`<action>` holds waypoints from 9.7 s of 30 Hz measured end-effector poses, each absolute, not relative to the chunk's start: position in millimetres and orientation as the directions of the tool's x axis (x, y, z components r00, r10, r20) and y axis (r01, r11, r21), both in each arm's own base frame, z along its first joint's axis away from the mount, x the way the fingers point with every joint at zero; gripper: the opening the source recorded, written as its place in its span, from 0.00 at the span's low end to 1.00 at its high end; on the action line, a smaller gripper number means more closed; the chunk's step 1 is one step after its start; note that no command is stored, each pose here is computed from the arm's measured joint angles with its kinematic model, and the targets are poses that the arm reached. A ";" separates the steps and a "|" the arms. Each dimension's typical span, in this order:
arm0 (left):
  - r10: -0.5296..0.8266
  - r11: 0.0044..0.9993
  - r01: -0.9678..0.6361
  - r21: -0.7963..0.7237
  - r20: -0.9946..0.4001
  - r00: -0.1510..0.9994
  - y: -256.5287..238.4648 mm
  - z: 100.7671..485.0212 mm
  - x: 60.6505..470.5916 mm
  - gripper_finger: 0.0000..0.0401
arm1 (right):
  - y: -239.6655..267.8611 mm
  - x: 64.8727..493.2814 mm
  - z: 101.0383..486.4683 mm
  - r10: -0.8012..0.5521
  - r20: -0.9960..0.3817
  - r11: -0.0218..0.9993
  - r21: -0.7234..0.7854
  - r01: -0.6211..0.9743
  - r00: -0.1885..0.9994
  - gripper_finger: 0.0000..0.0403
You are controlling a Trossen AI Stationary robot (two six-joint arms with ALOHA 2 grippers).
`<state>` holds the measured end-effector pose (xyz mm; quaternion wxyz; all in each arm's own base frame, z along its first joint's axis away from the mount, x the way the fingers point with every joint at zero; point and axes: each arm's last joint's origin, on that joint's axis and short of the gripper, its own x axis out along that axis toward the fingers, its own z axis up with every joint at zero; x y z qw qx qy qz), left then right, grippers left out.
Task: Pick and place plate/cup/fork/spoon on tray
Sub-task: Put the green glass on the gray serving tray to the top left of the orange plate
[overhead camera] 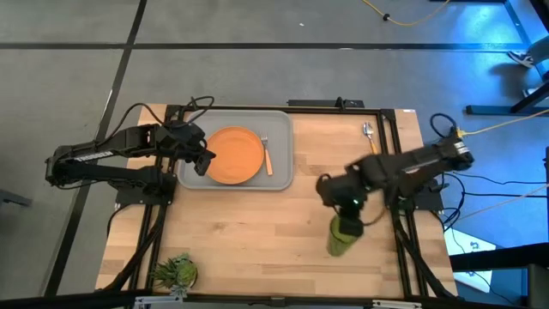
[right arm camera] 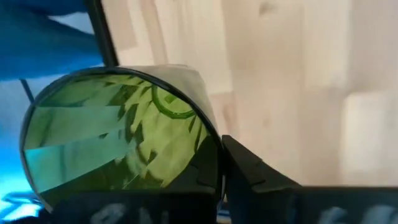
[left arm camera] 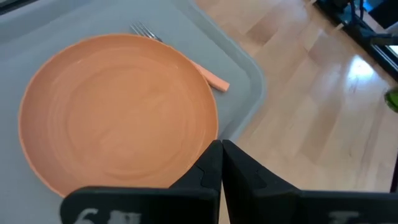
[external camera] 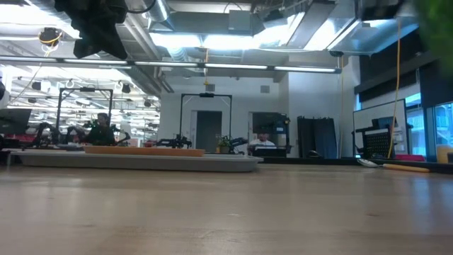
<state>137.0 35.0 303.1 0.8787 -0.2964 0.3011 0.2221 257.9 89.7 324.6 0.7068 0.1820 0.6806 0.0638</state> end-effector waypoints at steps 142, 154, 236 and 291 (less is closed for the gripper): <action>-0.203 0.794 0.571 0.208 -0.795 0.572 -26.9 343.9 346.5 0.15 | 35.3 293.3 468.2 0.159 -0.827 0.985 0.092 -0.149 0.539 0.22; -0.203 0.581 0.750 0.318 -0.835 0.511 -29.6 327.0 355.3 0.15 | 35.3 293.3 468.2 0.159 -0.827 0.984 0.090 -0.152 0.539 0.22; 0.354 0.694 -0.706 0.144 -0.921 0.160 231.3 418.1 217.3 0.01 | 34.1 294.1 467.8 0.117 -0.830 0.986 0.029 -0.167 0.545 0.22; 0.150 0.603 -0.791 0.101 -0.989 -0.012 233.7 269.0 175.3 0.01 | 17.9 304.1 460.1 -0.385 -0.749 0.896 -0.164 0.412 0.539 0.22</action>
